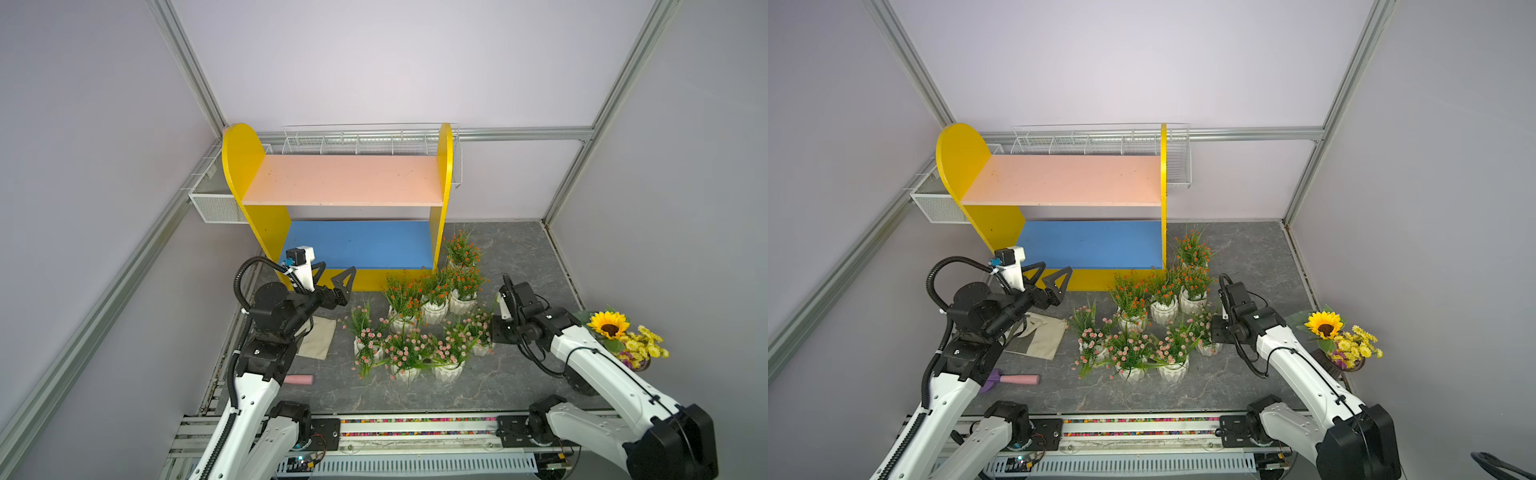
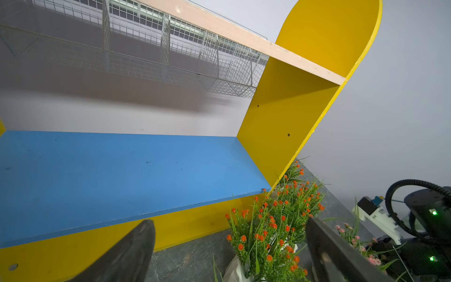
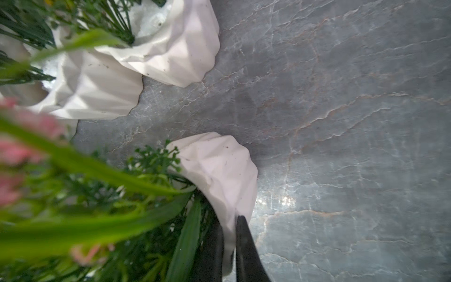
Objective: Place the baby's breath potted plants on the rack by color
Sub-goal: Pick up the baby's breath potted plant from the center of the board.
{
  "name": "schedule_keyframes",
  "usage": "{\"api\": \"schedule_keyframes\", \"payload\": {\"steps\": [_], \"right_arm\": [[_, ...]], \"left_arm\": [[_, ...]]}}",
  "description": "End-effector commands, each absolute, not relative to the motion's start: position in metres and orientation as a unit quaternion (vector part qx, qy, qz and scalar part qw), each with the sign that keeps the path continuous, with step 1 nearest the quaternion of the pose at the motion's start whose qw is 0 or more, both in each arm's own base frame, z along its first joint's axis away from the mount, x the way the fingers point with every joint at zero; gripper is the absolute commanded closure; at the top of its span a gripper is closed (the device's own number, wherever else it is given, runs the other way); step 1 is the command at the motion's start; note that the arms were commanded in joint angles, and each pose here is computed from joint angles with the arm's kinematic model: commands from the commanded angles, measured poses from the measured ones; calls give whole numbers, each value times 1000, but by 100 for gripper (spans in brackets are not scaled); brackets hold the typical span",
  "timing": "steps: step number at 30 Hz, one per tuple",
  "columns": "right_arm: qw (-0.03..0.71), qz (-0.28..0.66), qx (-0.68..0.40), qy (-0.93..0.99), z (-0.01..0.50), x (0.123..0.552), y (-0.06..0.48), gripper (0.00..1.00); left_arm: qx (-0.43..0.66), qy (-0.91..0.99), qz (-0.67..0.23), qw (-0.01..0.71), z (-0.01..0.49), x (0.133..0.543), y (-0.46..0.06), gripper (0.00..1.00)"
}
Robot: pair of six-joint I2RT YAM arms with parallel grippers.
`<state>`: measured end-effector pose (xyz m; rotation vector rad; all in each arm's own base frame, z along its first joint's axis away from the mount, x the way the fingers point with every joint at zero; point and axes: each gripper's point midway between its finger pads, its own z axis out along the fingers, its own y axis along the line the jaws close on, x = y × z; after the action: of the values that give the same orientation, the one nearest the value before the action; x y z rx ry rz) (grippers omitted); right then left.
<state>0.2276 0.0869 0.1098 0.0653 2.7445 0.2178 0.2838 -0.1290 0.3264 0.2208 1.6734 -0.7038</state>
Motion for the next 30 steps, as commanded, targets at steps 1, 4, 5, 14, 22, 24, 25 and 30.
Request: {"api": "schedule_keyframes", "payload": {"steps": [1,4,5,14,22,24,25,30], "right_arm": [[232,85,26,969,143,235,80,93],[253,94,30,962,165,240,76,93],[258,93,30,961,171,242,74,93],[299,88,10,950,235,254,68,93],[322,133,-25,937,279,268,89,93],[324,150,-36,933,287,270,96,93],[325,158,-42,931,291,271,100,93],[327,193,-68,923,306,275,120,93]], "left_arm": [[111,718,-313,612,331,281,-136,1],[120,717,-312,611,330,280,-142,1],[126,716,-313,611,331,278,-144,1],[207,719,-295,595,314,271,-194,1],[277,693,-296,596,298,257,-249,1],[291,688,-293,597,294,255,-259,1],[296,686,-291,597,292,254,-264,1],[323,669,-299,599,289,248,-284,1]]}}
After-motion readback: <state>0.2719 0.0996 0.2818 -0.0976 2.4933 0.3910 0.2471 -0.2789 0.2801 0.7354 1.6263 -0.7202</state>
